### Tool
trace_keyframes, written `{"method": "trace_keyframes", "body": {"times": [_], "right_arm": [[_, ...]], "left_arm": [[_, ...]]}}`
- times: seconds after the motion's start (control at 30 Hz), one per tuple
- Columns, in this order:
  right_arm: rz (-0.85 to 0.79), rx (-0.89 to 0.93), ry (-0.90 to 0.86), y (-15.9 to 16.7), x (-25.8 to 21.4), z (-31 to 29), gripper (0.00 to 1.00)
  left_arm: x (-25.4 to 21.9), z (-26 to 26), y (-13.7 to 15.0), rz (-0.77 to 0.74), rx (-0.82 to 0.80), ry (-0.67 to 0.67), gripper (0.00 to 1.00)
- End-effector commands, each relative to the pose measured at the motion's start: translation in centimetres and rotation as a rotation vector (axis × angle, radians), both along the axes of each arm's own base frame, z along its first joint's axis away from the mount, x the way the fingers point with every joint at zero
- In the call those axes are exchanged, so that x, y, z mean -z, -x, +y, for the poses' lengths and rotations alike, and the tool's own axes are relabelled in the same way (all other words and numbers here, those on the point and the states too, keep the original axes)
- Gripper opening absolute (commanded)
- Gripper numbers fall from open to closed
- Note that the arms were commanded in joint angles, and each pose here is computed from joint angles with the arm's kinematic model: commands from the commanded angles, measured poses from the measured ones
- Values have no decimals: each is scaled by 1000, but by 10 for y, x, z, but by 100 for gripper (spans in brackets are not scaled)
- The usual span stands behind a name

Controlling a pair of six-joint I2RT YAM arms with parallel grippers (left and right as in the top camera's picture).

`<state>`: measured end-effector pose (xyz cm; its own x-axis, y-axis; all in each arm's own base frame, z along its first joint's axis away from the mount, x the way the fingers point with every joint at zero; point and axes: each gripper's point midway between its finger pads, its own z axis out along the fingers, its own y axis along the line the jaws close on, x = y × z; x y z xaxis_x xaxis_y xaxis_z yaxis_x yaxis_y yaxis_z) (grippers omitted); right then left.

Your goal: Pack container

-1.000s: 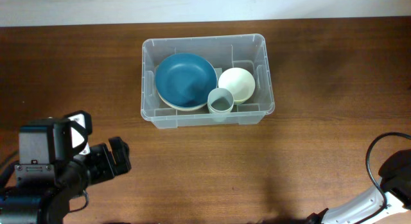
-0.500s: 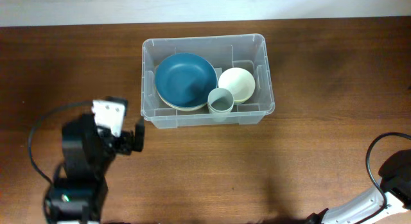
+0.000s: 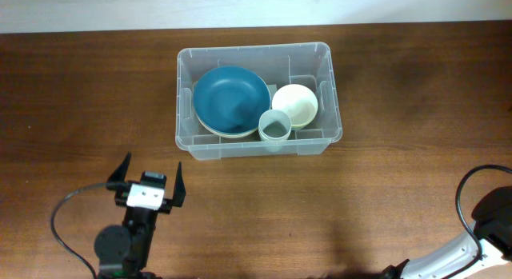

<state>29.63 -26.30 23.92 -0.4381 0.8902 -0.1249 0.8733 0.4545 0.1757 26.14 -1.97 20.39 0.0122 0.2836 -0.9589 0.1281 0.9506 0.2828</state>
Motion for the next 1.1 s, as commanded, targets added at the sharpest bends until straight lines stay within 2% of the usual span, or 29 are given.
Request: {"method": "trace_keyframes", "body": {"times": [0.0, 0.3, 0.43, 0.53, 1.07], "right_arm": [[3, -7, 11, 2, -3, 1, 99], [3, -7, 11, 2, -3, 1, 99], [3, -7, 11, 2, -3, 1, 99], [3, -7, 11, 2, -3, 1, 99], [3, -7, 11, 2, -3, 1, 99]], "left_arm": [[4, -1, 6, -51, 9, -15, 100], [-7, -1, 19, -154, 7, -19, 100], [12, -2, 18, -79, 8, -16, 100], [43, -2, 17, 35, 9, -13, 100], [44, -1, 17, 37, 5, -9, 100]]}}
